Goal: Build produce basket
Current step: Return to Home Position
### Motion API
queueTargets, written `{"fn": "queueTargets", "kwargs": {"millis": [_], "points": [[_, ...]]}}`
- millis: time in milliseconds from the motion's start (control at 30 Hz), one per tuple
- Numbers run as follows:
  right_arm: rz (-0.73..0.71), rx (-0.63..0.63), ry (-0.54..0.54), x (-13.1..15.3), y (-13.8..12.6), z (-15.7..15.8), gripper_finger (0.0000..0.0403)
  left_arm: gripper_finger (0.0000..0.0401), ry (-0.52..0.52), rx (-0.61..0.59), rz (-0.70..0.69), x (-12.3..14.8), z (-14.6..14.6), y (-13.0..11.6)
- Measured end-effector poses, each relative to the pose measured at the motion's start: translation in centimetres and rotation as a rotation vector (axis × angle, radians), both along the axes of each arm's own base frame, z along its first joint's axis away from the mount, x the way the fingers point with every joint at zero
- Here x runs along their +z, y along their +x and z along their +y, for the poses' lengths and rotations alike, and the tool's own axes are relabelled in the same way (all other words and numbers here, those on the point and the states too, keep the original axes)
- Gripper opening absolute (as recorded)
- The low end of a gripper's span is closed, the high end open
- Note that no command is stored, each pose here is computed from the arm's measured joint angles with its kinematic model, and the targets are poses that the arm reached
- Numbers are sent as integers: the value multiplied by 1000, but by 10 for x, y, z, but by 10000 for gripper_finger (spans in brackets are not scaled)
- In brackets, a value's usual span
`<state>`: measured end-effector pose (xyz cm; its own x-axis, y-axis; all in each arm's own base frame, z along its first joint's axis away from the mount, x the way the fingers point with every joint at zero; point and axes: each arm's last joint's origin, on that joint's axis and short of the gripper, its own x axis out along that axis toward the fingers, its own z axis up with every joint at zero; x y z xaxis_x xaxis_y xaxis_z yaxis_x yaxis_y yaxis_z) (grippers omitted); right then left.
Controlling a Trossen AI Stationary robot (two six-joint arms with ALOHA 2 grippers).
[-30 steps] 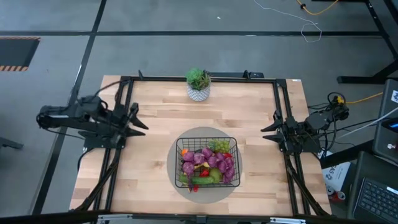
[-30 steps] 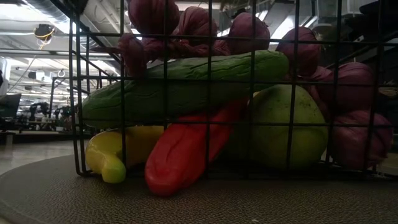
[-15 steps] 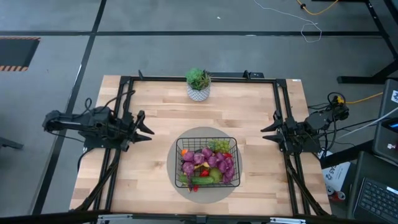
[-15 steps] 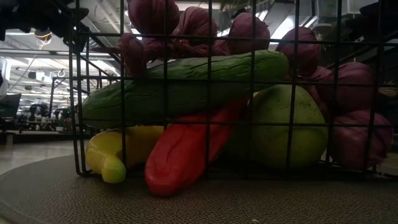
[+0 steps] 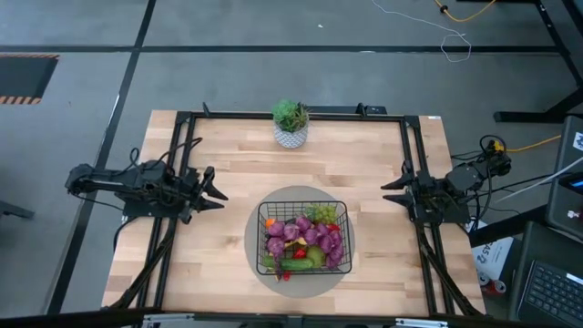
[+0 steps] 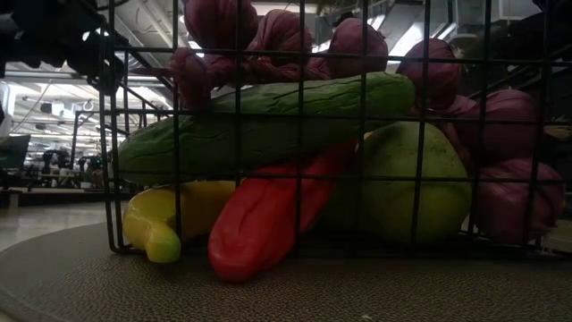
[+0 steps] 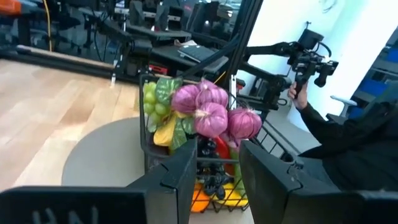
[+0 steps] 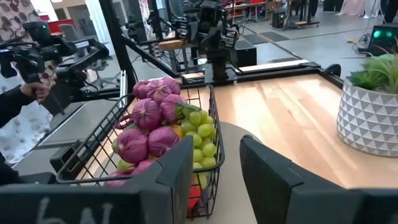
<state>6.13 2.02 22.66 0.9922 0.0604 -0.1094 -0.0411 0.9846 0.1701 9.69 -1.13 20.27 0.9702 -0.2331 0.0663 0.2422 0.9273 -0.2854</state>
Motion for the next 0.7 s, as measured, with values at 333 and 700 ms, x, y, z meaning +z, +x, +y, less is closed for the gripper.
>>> {"fn": "queueTargets", "kwargs": {"millis": [333, 700], "points": [[-4, 8, -104, 0, 0, 0, 133, 115, -34, -19, -92, -20, -1, 5], [30, 9, -91, -4, 0, 0, 133, 115, 23, -4, 23, -32, -1, 6]]}}
